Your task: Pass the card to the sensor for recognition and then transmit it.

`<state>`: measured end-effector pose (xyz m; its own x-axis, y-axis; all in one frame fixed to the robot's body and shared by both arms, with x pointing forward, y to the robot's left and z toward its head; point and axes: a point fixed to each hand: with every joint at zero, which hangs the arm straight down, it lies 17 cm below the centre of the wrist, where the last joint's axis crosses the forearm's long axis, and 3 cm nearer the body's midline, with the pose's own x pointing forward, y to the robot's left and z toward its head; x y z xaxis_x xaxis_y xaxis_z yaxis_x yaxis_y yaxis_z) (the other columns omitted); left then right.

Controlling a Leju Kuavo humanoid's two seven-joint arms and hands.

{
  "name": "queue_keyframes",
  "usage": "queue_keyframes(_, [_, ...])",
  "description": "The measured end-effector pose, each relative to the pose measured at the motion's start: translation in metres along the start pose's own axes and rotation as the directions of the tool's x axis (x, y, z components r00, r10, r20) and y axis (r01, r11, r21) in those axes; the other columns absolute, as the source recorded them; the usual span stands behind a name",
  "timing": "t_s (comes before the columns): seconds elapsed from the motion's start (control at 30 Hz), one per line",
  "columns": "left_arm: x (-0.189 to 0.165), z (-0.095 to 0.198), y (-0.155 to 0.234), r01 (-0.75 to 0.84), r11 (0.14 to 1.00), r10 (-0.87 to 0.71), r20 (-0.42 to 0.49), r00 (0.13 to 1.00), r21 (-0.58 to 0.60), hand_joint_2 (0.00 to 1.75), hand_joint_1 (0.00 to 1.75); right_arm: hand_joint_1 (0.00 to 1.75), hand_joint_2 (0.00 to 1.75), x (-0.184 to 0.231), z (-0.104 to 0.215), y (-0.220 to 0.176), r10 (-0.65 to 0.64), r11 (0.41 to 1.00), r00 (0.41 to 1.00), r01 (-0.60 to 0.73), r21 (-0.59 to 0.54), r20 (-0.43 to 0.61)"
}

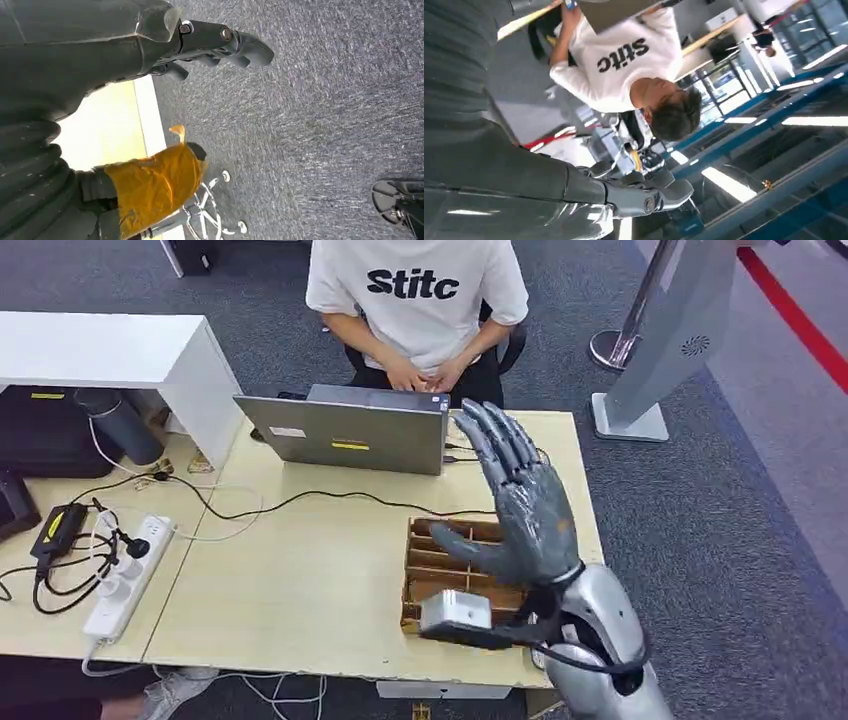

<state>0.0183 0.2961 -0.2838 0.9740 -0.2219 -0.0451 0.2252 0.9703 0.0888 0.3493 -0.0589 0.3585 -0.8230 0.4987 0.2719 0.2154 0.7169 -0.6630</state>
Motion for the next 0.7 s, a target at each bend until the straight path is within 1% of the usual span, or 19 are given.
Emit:
queue_keyframes(0.07, [0.000,0.000,-0.001,-0.007,1.000,0.007,0.000,1.000,0.001,1.75,0.00,0.00,1.75,0.006,0.015,-0.013,-0.016,1.000,1.000,0.016,-0.016,-0.001])
queue_keyframes(0.13, [0.001,0.000,-0.003,-0.017,1.000,0.017,0.000,1.000,0.002,1.75,0.00,0.00,1.75,0.011,0.029,-0.016,-0.064,0.998,0.998,0.064,-0.006,-0.020])
queue_keyframes(0.2, [0.001,0.000,-0.003,-0.031,1.000,0.031,0.000,1.000,0.005,1.75,0.00,0.00,1.75,0.015,0.046,-0.006,-0.165,0.985,0.985,0.167,0.036,-0.058])
queue_keyframes(0.27, [0.001,0.000,-0.003,-0.043,0.999,0.043,-0.001,0.999,0.007,1.75,0.00,0.00,1.75,0.018,0.059,0.010,-0.258,0.959,0.961,0.267,0.092,-0.095])
queue_keyframes(0.33, [0.003,0.000,-0.002,-0.046,0.999,0.046,0.001,0.999,0.009,1.75,0.00,0.00,1.75,0.016,0.067,0.025,-0.295,0.940,0.946,0.312,0.140,-0.133])
queue_keyframes(0.43, [0.003,0.000,0.000,-0.046,0.999,0.046,0.003,0.999,0.011,1.75,0.00,0.00,1.75,0.008,0.083,0.061,-0.279,0.916,0.935,0.327,0.231,-0.220])
queue_keyframes(0.5, [0.003,0.000,0.002,-0.043,0.999,0.043,0.005,0.999,0.012,1.75,0.00,0.00,1.75,0.008,0.092,0.080,-0.264,0.902,0.934,0.327,0.283,-0.240])
queue_keyframes(0.57, [0.002,0.000,0.005,-0.035,0.999,0.035,0.006,0.999,0.017,1.75,0.00,0.00,1.75,0.013,0.103,0.101,-0.253,0.879,0.937,0.327,0.347,-0.240])
queue_keyframes(0.7, [0.002,-0.001,0.012,-0.027,0.999,0.027,0.007,1.000,0.026,1.75,0.00,0.00,1.75,0.023,0.122,0.127,-0.250,0.835,0.944,0.323,0.445,-0.215])
